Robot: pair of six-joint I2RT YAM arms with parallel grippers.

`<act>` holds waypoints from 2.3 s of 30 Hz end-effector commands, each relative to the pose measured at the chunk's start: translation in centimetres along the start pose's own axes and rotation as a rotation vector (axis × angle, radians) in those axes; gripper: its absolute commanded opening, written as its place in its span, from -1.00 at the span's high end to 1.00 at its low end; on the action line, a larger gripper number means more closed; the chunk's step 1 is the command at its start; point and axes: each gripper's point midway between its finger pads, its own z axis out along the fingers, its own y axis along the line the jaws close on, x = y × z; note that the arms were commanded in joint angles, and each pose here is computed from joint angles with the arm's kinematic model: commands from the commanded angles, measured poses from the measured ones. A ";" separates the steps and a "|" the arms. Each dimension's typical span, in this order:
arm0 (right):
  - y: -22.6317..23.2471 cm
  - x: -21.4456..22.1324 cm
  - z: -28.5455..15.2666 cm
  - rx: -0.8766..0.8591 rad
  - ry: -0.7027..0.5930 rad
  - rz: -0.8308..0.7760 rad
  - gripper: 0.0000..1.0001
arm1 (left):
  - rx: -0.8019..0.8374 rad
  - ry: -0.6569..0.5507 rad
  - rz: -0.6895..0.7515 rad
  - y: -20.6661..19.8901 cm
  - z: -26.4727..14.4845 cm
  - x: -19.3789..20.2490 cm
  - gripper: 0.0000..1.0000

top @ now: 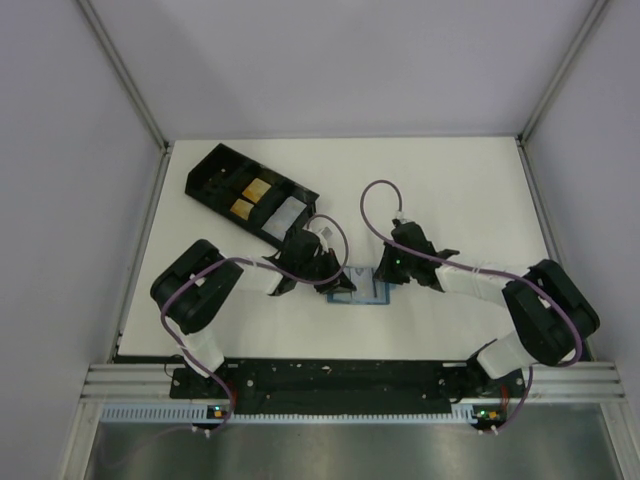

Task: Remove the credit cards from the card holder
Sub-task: Remove the credit card from the card holder.

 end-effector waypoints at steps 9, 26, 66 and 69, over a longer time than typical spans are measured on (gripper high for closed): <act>2.0 -1.7 -2.0 -0.071 -0.046 -0.051 0.90 | -0.003 -0.015 0.014 0.0 -0.6 -0.2 0.95; -0.8 2.0 0.2 -0.003 0.062 0.062 0.99 | 0.002 -0.014 0.009 0.1 -0.7 -0.1 0.86; -3.9 4.0 0.3 0.106 0.112 0.073 1.00 | 0.159 -0.024 -0.043 -0.7 -0.6 -0.2 0.81; -4.1 4.1 0.3 0.115 0.116 0.073 1.00 | 0.167 -0.026 -0.043 -0.5 -0.6 0.0 1.00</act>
